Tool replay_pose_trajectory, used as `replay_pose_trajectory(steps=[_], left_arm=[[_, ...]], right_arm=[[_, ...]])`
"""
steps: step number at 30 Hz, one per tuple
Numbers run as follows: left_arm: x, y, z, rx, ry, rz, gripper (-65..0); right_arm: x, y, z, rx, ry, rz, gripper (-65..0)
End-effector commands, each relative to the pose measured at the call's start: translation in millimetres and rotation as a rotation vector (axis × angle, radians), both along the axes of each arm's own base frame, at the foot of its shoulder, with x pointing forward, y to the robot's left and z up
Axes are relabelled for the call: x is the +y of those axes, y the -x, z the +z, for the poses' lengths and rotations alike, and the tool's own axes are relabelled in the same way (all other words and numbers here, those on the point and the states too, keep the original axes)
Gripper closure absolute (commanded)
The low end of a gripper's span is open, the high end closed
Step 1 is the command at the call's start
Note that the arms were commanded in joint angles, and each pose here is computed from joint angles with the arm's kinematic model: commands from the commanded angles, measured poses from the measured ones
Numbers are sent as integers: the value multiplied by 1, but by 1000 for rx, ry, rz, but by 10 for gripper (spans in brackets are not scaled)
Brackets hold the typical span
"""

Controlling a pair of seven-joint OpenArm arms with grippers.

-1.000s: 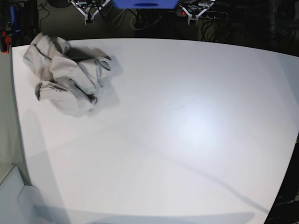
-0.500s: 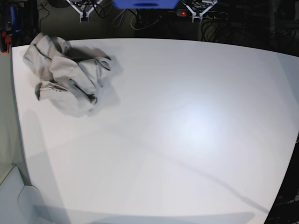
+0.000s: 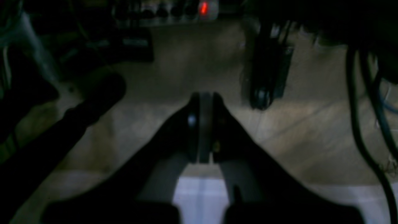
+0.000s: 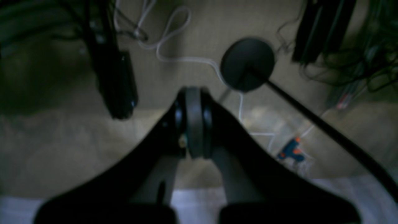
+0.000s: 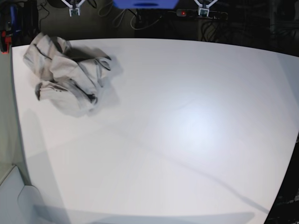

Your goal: Layout the t-shirt on the table in an organized manner, then fold the t-shirt properly

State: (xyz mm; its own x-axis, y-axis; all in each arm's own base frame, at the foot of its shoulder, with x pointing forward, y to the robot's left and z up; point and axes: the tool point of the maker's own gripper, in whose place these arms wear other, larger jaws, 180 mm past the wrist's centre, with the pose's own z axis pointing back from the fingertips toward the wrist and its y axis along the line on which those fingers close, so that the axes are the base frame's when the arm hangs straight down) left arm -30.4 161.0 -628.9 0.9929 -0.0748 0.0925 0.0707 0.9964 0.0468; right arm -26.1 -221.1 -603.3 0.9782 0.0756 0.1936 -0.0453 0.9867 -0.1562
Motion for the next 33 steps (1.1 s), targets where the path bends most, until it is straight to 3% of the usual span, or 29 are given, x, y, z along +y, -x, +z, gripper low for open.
replay_pose_trajectory(steps=[1, 9, 19, 27, 31, 33], left_arm=[[-3, -6, 6, -22, 9, -4, -2], [-7, -43, 63, -103, 17, -38, -2], [10, -32, 93, -137, -11, -55, -2], [19, -49, 156, -283, -33, -38, -2], [22, -64, 193, -371, -47, -35, -2], [20, -71, 208, -406, -45, -37, -1]], right_arm=[[-7, -2, 8, -26, 7, 14, 0], [-16, -15, 59, -157, 31, 53, 0], [-24, -13, 119, -248, 66, 76, 0], [-47, -21, 178, -332, 143, 92, 0], [-64, -47, 222, -442, 184, 71, 0], [-63, -65, 244, -500, 148, 76, 0]])
